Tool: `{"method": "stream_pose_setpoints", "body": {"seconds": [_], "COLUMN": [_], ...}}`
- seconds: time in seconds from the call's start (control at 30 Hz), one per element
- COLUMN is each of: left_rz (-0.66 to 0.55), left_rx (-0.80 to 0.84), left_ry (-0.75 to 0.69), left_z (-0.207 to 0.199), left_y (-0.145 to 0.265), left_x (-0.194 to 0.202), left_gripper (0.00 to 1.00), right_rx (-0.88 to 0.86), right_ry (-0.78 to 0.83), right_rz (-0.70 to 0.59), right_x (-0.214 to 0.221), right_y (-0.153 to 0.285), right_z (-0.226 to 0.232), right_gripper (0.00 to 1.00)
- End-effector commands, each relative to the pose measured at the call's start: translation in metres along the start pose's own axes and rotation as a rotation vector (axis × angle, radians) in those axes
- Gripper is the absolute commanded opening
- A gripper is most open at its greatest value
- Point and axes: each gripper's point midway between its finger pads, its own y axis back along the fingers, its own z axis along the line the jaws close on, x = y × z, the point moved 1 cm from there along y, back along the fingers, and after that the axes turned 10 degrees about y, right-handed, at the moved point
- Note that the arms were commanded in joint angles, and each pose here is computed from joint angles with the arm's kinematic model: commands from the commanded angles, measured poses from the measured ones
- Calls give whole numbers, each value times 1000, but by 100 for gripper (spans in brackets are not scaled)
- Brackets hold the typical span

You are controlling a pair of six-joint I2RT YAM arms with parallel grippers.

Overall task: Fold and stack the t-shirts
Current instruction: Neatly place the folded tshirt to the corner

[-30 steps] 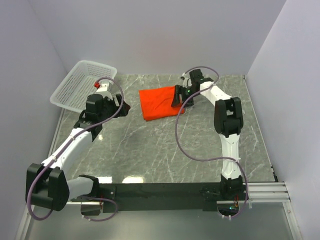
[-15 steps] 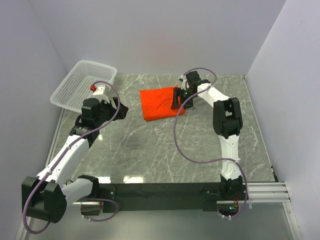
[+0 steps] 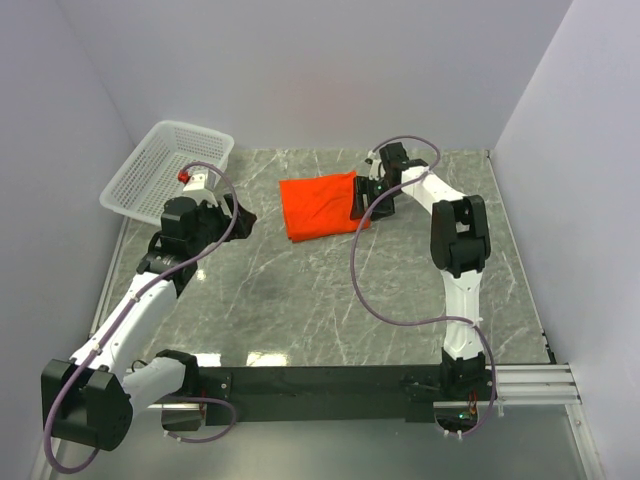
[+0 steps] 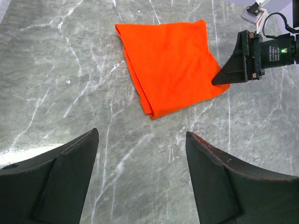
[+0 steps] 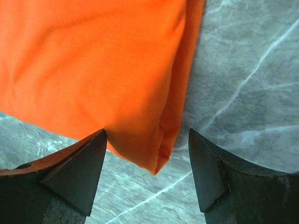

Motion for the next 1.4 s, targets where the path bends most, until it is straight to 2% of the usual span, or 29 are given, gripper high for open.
{"method": "stream_pose_setpoints", "body": {"seconds": [0.0,0.2,0.3,0.33,0.4,0.5,0.53,0.63,1.0,1.13,1.37], "left_rz": [-18,-11,-9,-7,-7,-3,-7,-6,-4,5,21], "left_rx": [31,39,49,49,51,49,49,56,75,89,110], "left_ry": [16,23,30,30,27,28,27,27,23,30,38], "left_z": [-6,-8,-10,-10,-11,-9,-9,-9,-8,-9,-10], "left_y": [3,4,4,3,3,3,3,3,4,2,-3], "left_x": [-4,-3,-2,-2,-3,-1,-1,1,8,12,17], "left_gripper": [80,80,80,80,80,80,80,80,80,80,80], "right_rx": [10,-87,-107,-98,-76,-42,-29,8,79,160,321], "right_ry": [10,-25,-27,-24,-23,-20,-17,-14,-116,-132,-136], "right_rz": [-16,45,67,74,70,56,48,29,-16,-21,41], "right_x": [-11,10,16,18,17,14,12,10,22,34,72], "right_y": [6,-19,-25,-28,-26,-18,-15,-3,69,99,147], "right_z": [-2,13,19,18,14,2,-2,-19,-109,-151,-228], "right_gripper": [77,71,63,55,47,23,12,0,0,0,0]}}
